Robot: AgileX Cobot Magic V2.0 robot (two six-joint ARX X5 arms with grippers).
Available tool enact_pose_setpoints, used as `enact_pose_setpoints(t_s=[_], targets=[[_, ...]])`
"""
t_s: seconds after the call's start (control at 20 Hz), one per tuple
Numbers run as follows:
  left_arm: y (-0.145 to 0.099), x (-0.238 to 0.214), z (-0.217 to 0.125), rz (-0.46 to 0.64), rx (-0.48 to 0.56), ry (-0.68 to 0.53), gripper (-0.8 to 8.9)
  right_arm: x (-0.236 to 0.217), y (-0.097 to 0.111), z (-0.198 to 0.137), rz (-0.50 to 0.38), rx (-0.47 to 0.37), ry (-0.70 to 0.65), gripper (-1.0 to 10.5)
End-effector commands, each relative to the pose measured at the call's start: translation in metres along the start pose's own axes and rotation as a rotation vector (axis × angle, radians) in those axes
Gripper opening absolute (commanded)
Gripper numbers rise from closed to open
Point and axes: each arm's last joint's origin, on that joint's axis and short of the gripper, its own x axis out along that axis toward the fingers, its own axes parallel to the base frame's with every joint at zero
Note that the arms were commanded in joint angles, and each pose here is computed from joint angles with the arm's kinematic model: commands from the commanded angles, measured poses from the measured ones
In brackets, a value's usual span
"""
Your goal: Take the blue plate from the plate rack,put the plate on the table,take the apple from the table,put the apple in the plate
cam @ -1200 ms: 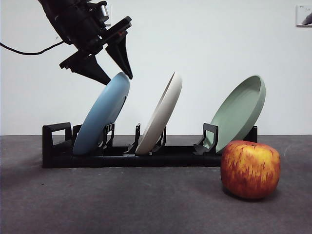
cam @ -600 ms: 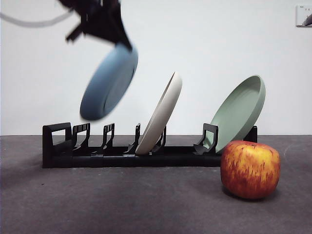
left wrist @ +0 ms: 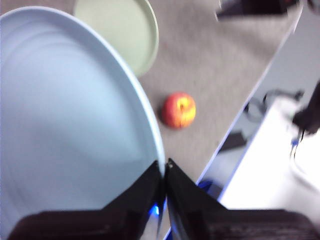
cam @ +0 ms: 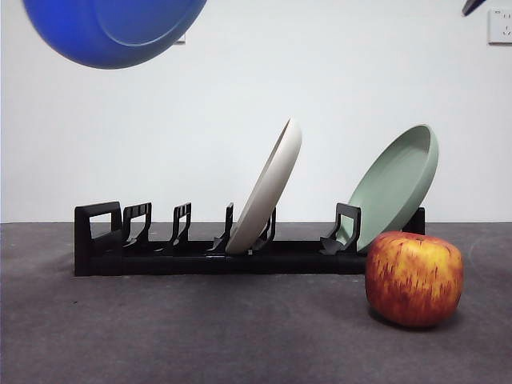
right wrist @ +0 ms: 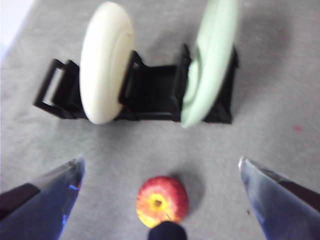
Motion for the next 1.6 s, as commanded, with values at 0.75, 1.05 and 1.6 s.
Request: enact_pose_setpoints(t_s=[0.75, 1.05, 1.6], targets=[[-0.075, 0.173, -0.123, 0.181, 0.122, 0.293, -0.09, 0.000, 0.001, 0.000, -0.018, -0.013, 0.005, 7.6], [-0.080, 0.235, -0.134, 0.221, 0.363, 0.348, -0.09, 0.000, 0.001, 0.000, -0.018, -0.013, 0.006, 7.6], [-0.077, 0.237, -0.121, 0.272, 0.309, 0.305, 3.50, 0.007, 0.016, -0.004, 0.064, -0.069, 0.054, 7.6]])
